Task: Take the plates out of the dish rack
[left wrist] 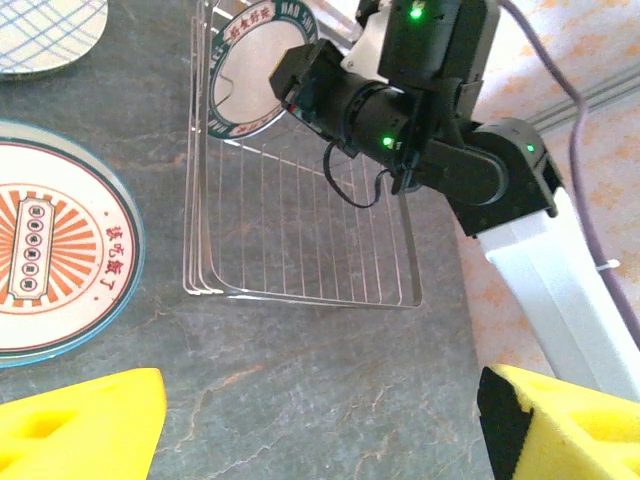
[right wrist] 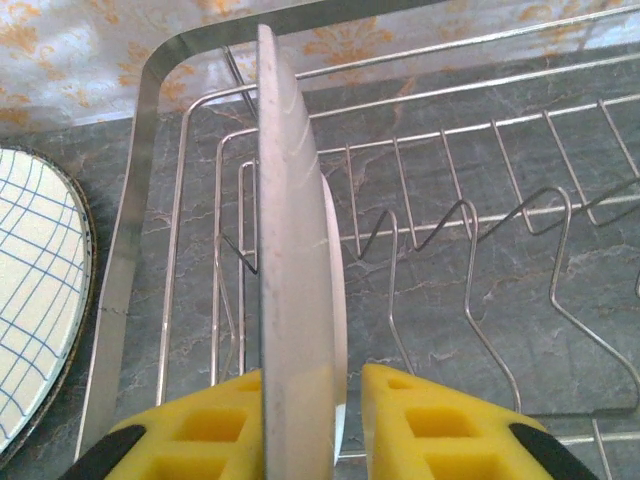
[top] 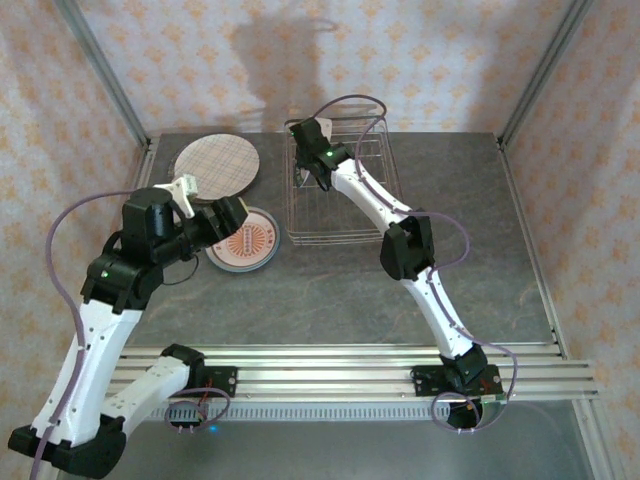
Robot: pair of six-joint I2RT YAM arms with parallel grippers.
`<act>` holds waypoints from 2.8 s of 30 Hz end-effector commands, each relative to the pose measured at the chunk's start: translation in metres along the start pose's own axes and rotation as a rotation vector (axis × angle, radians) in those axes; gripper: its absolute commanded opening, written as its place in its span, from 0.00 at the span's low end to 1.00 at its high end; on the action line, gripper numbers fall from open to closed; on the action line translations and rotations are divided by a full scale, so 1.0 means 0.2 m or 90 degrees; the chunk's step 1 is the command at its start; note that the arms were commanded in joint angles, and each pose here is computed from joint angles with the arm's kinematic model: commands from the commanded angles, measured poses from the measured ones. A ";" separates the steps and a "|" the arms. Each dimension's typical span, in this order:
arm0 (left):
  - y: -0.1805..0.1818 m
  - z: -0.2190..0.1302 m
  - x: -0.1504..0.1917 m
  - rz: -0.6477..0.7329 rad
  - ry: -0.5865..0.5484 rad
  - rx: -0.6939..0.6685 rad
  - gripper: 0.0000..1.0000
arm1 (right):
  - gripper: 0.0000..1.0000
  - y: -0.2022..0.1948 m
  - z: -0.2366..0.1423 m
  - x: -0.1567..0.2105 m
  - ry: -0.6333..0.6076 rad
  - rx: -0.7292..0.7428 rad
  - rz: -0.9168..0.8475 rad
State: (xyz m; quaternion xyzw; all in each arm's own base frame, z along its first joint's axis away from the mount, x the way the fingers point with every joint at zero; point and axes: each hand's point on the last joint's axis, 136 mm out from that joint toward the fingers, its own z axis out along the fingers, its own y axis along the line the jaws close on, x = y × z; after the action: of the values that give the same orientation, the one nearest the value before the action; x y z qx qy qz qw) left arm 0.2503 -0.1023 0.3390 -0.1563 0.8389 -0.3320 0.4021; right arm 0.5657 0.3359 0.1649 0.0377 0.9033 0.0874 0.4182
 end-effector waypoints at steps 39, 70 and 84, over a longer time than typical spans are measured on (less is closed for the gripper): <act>-0.02 0.04 -0.04 -0.005 -0.030 0.024 0.84 | 0.00 0.00 -0.62 -0.41 -0.269 0.181 0.096; -0.22 0.33 -0.16 -0.189 0.001 0.140 0.86 | 0.00 -0.25 -1.47 -0.68 -0.274 0.129 0.114; -0.44 0.60 -0.06 -0.226 0.083 0.208 0.84 | 0.00 -0.35 -1.62 -0.56 -0.107 -0.048 0.178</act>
State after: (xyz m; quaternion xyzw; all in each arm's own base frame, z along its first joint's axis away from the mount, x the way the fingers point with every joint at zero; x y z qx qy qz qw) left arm 0.3469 -0.2004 0.3287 -0.2292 0.7765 -0.5074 0.2949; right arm 0.4075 0.2108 0.4307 0.1500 0.8440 0.1087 0.5034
